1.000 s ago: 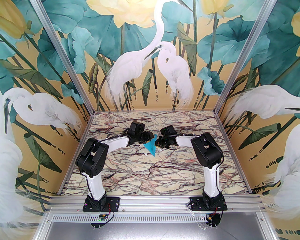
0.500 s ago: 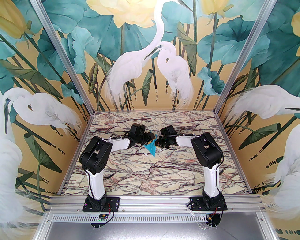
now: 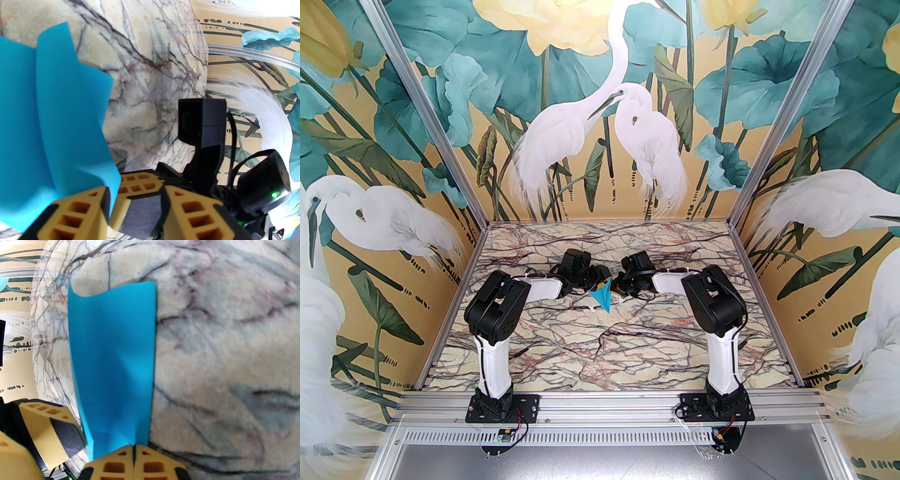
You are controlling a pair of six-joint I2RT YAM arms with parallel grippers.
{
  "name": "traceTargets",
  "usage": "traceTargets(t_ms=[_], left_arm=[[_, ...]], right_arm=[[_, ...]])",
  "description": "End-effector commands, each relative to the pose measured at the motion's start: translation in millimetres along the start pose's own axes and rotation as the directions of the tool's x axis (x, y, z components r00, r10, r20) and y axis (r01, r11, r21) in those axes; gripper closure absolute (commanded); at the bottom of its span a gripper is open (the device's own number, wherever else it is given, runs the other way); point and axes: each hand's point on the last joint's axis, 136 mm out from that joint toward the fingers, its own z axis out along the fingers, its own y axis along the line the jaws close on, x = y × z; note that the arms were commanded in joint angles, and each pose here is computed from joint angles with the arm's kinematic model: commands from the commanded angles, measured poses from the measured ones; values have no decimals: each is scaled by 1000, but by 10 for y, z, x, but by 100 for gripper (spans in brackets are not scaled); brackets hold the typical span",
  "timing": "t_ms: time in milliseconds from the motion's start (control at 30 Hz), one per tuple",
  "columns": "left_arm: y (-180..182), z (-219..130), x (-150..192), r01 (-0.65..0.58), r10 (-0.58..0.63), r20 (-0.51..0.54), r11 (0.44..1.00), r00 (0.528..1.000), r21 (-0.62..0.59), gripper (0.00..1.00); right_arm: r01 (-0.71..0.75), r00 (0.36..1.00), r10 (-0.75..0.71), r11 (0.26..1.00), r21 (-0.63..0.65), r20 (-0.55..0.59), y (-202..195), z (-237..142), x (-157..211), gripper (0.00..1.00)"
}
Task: Fold a paper plane with a square sheet of paper (fold left side to right side)
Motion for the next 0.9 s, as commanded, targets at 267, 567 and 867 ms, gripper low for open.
traceTargets(t_ms=[267, 567, 867], left_arm=[[82, 85, -16, 24, -24, -7, 1000, 1000, 9, 58], [99, 97, -6, 26, -25, -12, 1000, 1000, 8, 58], [88, 108, -4, 26, -26, -17, 1000, 1000, 16, 59]], right_arm=[[-38, 995, 53, 986, -163, 87, 254, -277, -236, 85], [-60, 992, 86, 969, -241, 97, 301, -273, -335, 79], [-88, 992, 110, 957, -276, 65, 276, -155, -346, 79]])
